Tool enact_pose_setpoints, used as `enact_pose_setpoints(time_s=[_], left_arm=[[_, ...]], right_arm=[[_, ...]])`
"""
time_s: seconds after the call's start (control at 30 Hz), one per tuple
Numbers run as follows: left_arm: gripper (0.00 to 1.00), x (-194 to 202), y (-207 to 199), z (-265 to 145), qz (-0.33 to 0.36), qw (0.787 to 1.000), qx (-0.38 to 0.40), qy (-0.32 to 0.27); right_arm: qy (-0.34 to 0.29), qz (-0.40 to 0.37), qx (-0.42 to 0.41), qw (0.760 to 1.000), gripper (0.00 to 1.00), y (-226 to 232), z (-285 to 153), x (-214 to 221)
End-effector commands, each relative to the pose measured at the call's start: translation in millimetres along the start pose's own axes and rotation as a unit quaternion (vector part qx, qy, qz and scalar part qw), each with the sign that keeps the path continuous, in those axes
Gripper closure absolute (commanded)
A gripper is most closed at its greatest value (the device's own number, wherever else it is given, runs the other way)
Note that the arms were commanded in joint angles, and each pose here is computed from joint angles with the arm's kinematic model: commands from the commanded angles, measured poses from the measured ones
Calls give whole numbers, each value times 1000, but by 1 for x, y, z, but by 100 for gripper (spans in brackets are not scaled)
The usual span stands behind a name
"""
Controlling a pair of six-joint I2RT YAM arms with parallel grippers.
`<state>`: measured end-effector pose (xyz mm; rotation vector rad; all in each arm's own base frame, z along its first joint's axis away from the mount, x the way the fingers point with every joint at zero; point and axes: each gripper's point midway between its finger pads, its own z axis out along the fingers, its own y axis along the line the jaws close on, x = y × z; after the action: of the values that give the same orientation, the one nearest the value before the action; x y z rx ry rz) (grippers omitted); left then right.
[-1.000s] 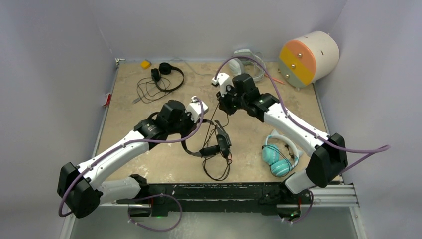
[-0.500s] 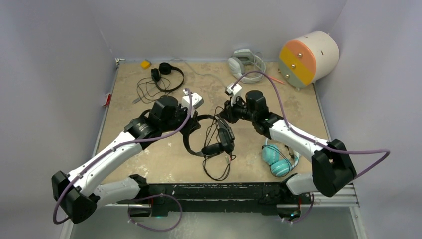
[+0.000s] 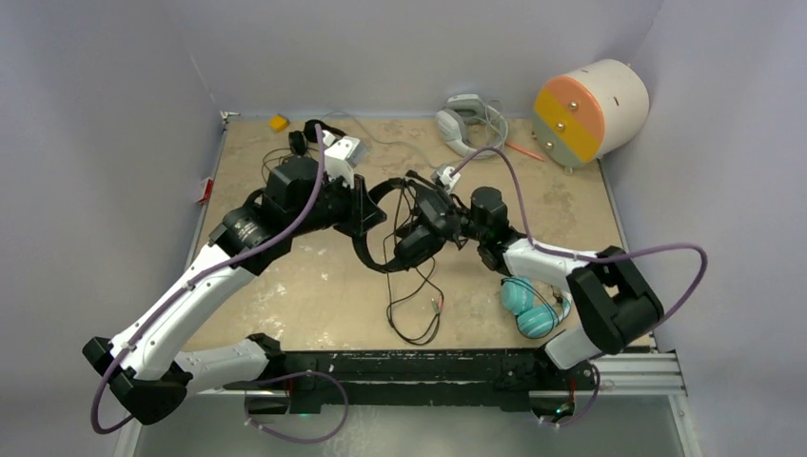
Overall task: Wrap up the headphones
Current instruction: Wrap the headphones cable around the headphones.
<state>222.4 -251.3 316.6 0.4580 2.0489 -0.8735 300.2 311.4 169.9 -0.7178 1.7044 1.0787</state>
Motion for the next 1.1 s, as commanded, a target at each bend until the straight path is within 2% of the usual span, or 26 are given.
enact_pose_setpoints(time_s=[0.0, 0.13, 0.27, 0.4, 0.63, 0.7, 0.77, 1.07], left_arm=[[100, -36, -3, -18, -86, 994, -41, -49], [100, -53, 7, -23, -119, 986, -85, -76], [100, -63, 19, -21, -133, 979, -127, -87], [100, -70, 25, -14, -150, 973, -148, -92], [100, -87, 35, 0, -150, 969, -166, -103], [100, -91, 38, 0, -144, 969, -173, -105], [100, -96, 43, 1, -142, 967, -182, -108], [100, -111, 58, 0, -133, 964, -209, -99]], right_arm=[[-61, -2, -47, 997, 12, 10, 11, -20], [-58, 28, -52, 997, 1, 7, 24, 0], [-27, 28, -38, 998, 2, 16, 41, 33], [-4, 34, -22, 999, 13, 22, 51, 61], [11, 64, -59, 996, 24, 45, 54, 91], [19, 68, -57, 996, 35, 45, 52, 95], [27, 73, -55, 995, 41, 45, 52, 102], [50, 84, -73, 992, 45, 64, 53, 118]])
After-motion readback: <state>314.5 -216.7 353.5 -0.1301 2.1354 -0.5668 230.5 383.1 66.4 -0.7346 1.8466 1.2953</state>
